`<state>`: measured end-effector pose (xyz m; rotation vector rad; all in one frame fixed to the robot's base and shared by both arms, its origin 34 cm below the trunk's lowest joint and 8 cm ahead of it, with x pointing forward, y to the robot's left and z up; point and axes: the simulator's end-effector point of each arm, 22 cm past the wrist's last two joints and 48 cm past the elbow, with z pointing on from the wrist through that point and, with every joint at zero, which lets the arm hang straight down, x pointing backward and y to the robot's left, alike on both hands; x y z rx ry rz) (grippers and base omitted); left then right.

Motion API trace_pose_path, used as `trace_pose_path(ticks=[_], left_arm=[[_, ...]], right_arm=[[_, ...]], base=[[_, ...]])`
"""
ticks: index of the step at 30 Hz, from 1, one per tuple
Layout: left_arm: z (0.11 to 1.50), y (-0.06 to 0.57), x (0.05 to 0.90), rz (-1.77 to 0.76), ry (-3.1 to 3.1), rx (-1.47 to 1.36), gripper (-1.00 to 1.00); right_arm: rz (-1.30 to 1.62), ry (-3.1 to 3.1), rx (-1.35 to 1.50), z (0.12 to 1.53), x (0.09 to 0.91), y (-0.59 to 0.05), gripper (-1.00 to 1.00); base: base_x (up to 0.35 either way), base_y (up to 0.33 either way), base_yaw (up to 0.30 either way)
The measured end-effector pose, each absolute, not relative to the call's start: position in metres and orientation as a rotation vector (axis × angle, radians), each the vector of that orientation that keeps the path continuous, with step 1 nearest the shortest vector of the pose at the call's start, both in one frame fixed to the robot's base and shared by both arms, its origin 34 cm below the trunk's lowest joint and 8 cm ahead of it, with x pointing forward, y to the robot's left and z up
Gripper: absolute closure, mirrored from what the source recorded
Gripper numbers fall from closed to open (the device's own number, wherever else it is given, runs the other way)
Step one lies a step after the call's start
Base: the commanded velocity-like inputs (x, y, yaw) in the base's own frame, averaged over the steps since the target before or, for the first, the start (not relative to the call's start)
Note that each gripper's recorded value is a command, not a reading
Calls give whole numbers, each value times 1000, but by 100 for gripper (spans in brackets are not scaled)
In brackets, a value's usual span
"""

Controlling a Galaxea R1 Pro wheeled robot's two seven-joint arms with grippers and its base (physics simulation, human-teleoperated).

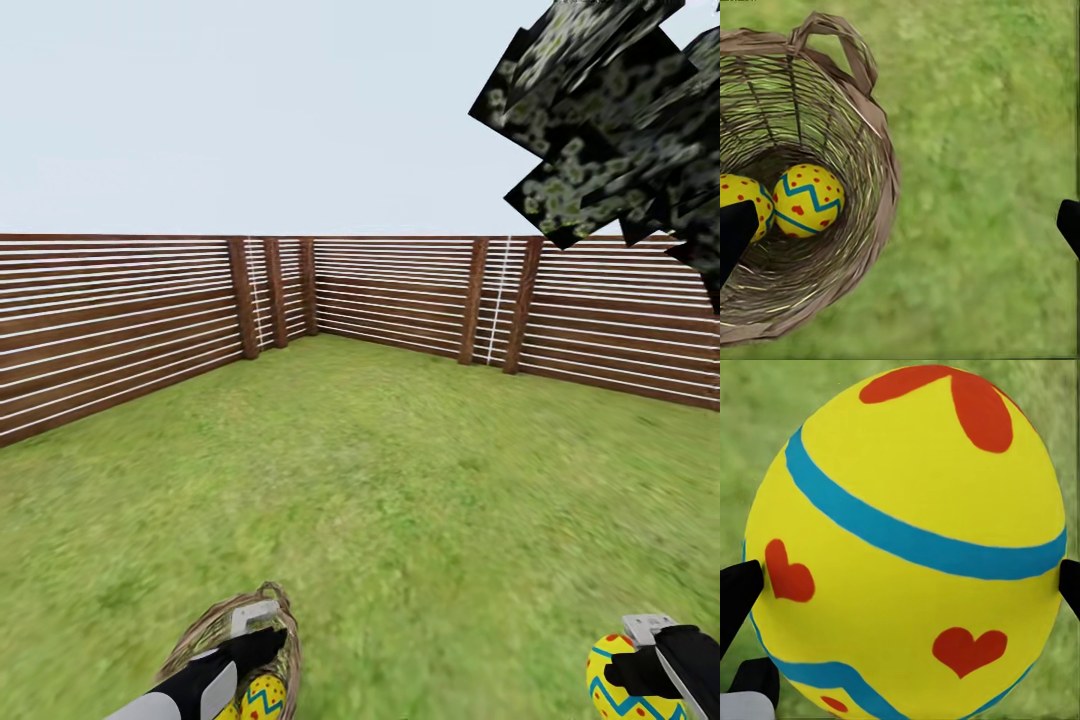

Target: Take the three Easter eggs out of the wicker basket on the lawn in the garden, then place them on the lawn next to a single tree (choose any tree) so that all three eggs are next to the same tree and none are left in the basket.

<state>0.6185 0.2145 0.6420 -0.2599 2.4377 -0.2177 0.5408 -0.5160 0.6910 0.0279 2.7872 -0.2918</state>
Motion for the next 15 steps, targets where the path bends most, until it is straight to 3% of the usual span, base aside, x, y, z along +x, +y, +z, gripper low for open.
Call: trace_pose_path(ticks=[15], left_arm=[[642,213,618,-219,2439,-260,-100]], right_arm=[[-292,2789,29,691,540,-516,100]], base=[[0,0,-298]])
